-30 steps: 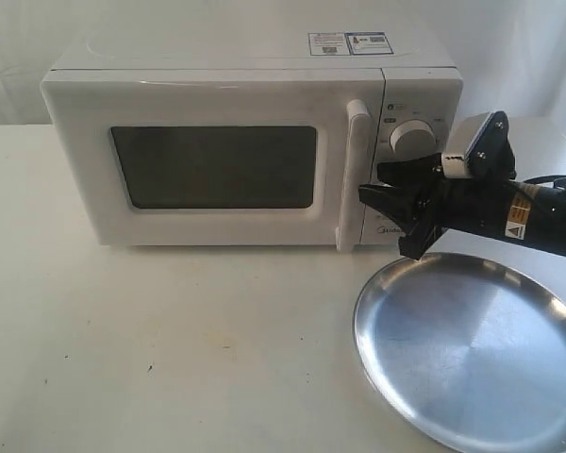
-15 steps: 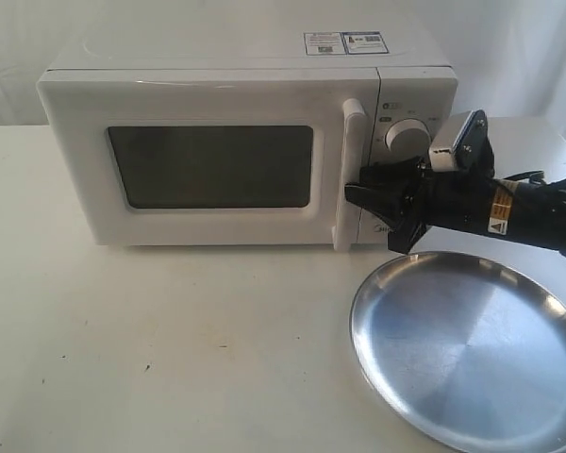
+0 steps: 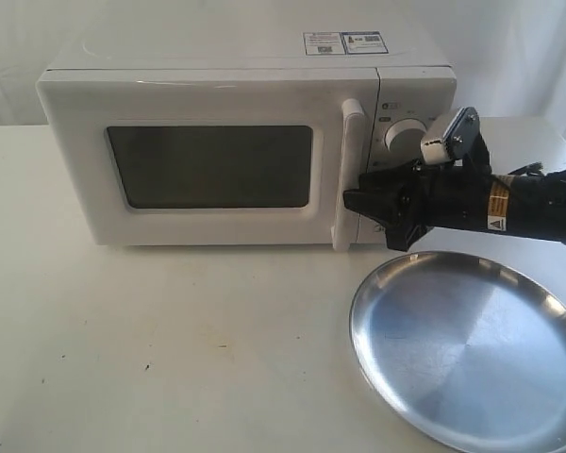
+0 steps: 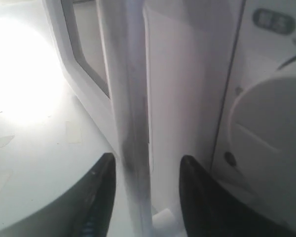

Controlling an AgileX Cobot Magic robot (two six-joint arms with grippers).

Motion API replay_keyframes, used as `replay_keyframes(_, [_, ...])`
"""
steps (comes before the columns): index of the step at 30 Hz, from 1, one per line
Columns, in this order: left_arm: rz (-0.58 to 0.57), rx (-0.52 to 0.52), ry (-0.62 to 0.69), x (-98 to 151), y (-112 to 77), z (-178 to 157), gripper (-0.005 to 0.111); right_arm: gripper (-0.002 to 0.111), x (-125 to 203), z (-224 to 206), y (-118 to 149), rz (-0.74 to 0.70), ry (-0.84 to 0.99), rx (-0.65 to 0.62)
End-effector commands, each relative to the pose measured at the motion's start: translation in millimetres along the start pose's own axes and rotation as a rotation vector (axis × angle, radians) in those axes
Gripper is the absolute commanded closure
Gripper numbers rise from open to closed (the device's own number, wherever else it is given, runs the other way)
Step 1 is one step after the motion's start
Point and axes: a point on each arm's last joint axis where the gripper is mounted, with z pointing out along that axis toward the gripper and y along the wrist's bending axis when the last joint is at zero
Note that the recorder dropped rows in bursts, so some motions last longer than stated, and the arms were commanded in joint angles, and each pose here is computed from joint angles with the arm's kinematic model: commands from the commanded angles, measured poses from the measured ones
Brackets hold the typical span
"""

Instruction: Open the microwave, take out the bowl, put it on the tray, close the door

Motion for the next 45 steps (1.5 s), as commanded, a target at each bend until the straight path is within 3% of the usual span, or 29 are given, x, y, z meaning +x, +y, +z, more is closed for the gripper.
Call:
replay_keyframes(1, [-0.008, 0.001, -0.003, 0, -0.1, 0, 0.107, 0.067, -9, 12, 28, -0.073, -0.036, -0.205])
replay_keyframes(24, [-0.008, 0.001, -0.003, 0, -0.1, 0, 0.107, 0.074, -30, 21, 54, -0.162, -0.021, -0.192])
replay_keyframes(26, [-0.008, 0.001, -0.003, 0, -0.1, 0, 0.107, 0.081, -29, 22, 53, -0.191, -0.017, -0.178])
replay_keyframes(29, [-0.008, 0.001, -0.003, 0, -0.1, 0, 0.107, 0.108, -25, 22, 48, -0.222, 0.024, -0.127])
replay_keyframes(31, [-0.008, 0.001, -0.003, 0, -0.1, 0, 0.107, 0.108, -22, 23, 47, -0.235, 0.042, -0.122])
replay_keyframes(34, [-0.008, 0.001, -0.003, 0, -0.1, 0, 0.107, 0.108, -18, 25, 52, -0.263, 0.02, -0.196])
replay_keyframes(37, [-0.008, 0.001, -0.003, 0, -0.1, 0, 0.107, 0.108, -20, 22, 65, -0.298, -0.075, -0.348])
replay_keyframes(45, [-0.008, 0.001, -0.003, 0, -0.1, 0, 0.107, 0.108, -7, 21, 79, -0.345, -0.005, -0.463])
